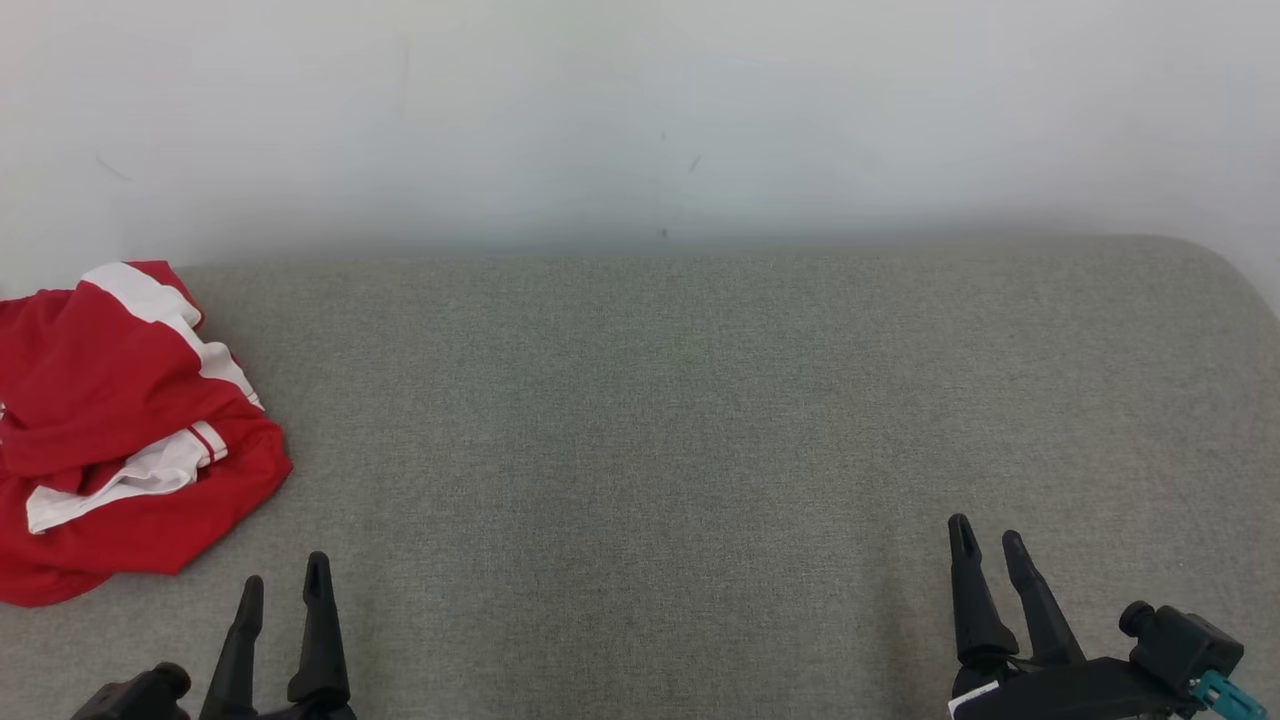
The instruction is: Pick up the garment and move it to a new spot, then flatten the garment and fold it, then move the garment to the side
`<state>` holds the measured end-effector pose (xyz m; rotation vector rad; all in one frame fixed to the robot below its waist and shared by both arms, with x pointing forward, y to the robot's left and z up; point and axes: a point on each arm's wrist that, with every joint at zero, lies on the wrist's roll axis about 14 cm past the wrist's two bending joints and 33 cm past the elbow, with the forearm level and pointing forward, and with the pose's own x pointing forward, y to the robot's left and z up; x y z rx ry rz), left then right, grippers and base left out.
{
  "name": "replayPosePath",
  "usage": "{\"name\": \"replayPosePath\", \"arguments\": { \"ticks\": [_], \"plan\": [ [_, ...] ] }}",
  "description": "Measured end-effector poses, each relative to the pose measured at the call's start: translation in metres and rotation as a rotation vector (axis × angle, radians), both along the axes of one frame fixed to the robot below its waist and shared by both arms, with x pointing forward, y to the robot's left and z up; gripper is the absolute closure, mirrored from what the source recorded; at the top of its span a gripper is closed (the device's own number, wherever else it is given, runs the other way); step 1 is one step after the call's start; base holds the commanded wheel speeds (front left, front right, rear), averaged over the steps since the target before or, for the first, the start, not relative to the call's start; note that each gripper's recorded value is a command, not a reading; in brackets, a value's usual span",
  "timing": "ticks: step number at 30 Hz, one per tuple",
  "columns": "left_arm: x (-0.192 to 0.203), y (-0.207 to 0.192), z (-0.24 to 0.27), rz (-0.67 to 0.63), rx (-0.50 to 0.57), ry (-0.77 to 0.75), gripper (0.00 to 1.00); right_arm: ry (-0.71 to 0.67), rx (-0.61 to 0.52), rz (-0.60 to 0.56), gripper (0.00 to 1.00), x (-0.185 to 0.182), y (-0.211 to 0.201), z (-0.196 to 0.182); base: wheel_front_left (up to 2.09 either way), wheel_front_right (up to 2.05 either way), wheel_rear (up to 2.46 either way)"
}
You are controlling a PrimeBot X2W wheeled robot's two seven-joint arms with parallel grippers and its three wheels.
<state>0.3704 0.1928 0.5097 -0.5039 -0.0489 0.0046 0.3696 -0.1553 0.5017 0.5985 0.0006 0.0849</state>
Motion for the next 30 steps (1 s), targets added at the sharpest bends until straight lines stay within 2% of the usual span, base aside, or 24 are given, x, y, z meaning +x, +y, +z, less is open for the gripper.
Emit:
{"name": "replayPosePath", "arguments": {
  "ticks": [30],
  "plan": [
    [-0.005, -0.002, 0.013, -0.023, 0.293, -0.069, 0.0, -0.092, -0.275, 0.022, 0.0, -0.006, 0.007, 0.011, 0.0, 0.0, 0.0]
  ]
}}
